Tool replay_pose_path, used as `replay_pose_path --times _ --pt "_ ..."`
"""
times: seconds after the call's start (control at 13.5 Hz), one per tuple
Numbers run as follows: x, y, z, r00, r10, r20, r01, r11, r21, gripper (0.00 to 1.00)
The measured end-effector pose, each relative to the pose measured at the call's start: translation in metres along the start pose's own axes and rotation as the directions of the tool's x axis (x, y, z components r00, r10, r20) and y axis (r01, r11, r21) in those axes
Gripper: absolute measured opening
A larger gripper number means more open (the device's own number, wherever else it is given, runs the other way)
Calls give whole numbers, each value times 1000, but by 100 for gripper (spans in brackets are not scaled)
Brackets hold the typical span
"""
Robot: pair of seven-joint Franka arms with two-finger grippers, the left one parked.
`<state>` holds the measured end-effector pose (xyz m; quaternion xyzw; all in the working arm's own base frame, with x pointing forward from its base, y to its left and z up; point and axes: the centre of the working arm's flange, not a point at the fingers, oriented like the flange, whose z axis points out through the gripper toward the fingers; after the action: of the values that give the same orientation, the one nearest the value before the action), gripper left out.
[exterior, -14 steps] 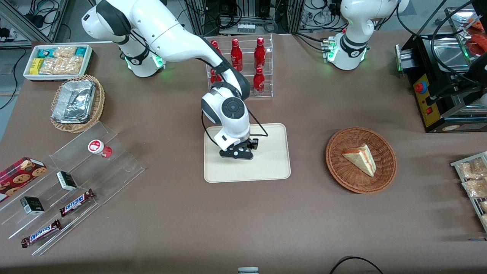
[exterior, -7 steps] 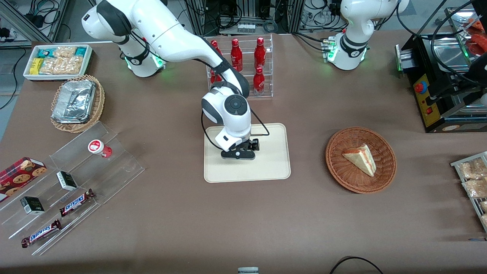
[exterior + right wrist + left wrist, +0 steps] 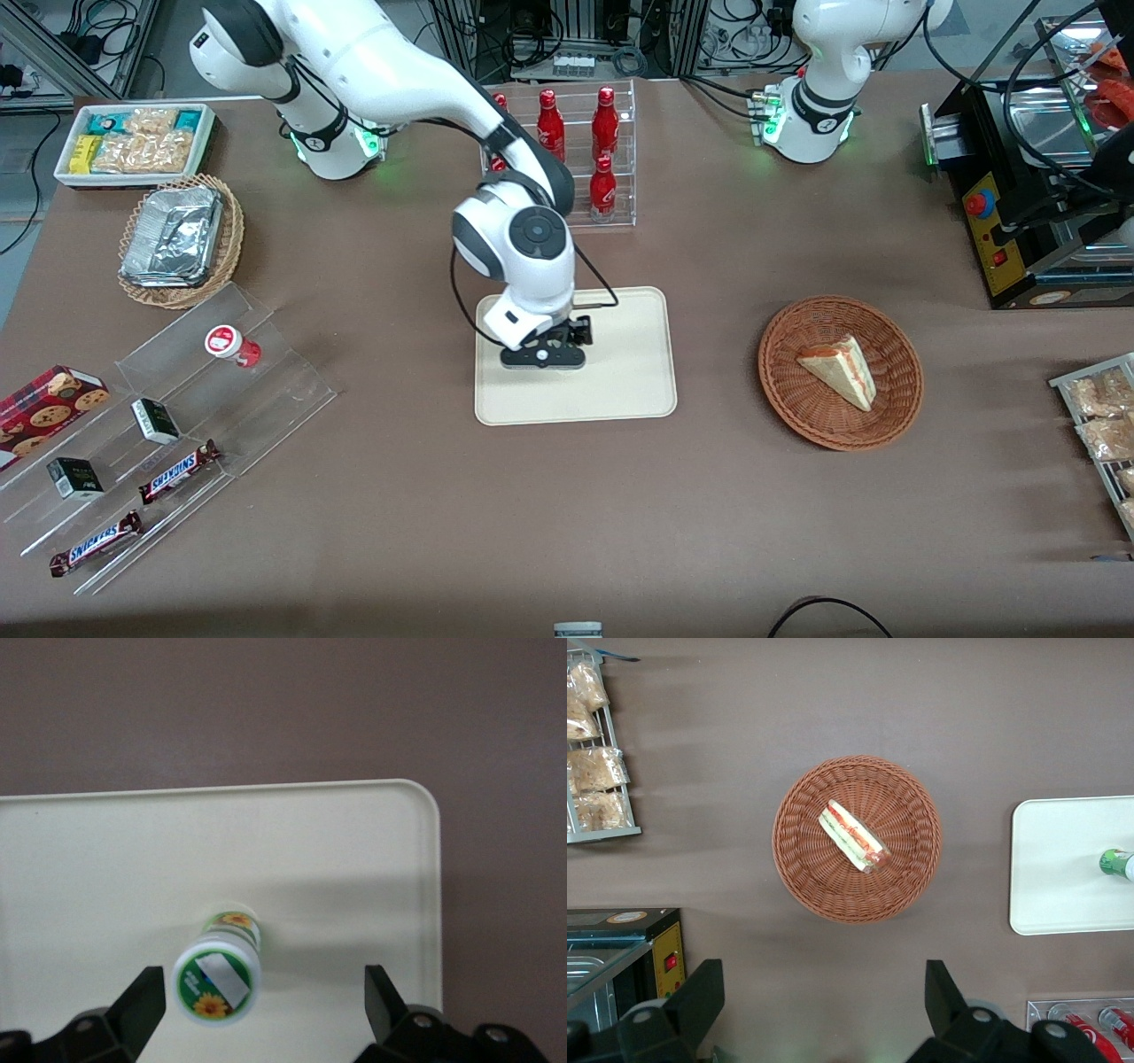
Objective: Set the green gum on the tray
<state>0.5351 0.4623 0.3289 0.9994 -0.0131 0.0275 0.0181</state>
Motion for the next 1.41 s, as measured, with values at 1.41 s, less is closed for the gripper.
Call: replay_pose_path --times 1.41 --pt "80 402 -148 968 71 240 -84 996 42 100"
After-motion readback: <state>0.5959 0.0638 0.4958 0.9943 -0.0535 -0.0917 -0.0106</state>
